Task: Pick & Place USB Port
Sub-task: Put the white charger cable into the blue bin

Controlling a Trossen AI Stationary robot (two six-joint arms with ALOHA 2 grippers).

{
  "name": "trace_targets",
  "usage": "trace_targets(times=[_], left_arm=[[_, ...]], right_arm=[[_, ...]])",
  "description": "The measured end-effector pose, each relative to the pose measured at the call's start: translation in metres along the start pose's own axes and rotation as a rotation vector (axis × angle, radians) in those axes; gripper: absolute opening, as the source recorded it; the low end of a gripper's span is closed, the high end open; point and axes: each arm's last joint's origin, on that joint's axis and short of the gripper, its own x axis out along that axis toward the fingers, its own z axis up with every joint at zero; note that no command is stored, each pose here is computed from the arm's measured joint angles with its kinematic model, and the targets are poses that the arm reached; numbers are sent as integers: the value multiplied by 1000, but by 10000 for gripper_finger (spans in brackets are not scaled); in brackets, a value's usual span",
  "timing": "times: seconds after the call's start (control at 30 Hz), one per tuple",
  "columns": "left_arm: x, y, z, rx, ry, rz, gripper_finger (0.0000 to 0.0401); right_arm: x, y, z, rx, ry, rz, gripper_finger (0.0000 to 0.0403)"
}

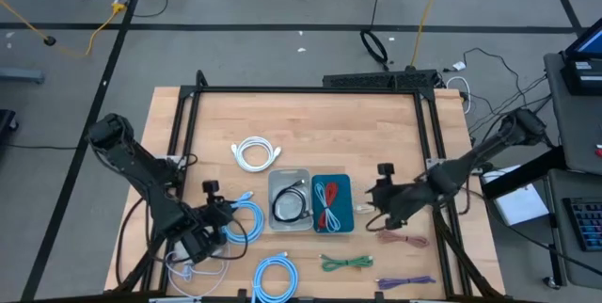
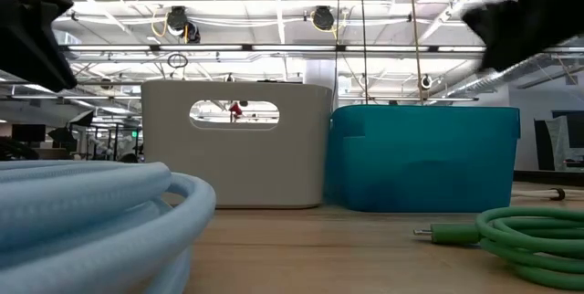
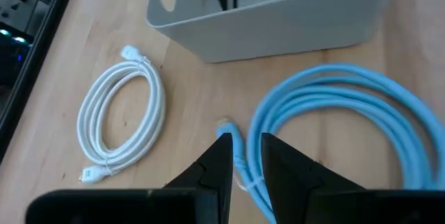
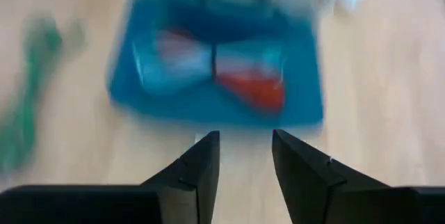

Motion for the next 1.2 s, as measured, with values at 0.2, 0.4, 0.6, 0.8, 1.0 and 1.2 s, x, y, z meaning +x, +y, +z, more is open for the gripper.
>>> trace_targets(times=[0.2, 0.4, 0.6, 0.8, 1.0, 1.2], left_arm=[[10, 8, 7, -9, 33, 21, 81], [14, 11, 9, -14, 61, 19, 81], [14, 11, 9, -9, 62, 18, 81], [13, 10, 9, -2, 59, 13, 81], [12, 9, 8, -5, 56, 9, 81], [12, 9, 8, -13, 55, 8, 81]], right_arm=[[26, 11, -17, -6, 284, 58, 128], [41, 20, -21, 49, 375, 132, 128], [47, 25, -23, 68, 391, 123, 128], [60, 27, -38, 117, 376, 119, 128], [70, 21, -59, 139, 370, 60, 128], [76, 15, -75, 150, 385, 25, 124]])
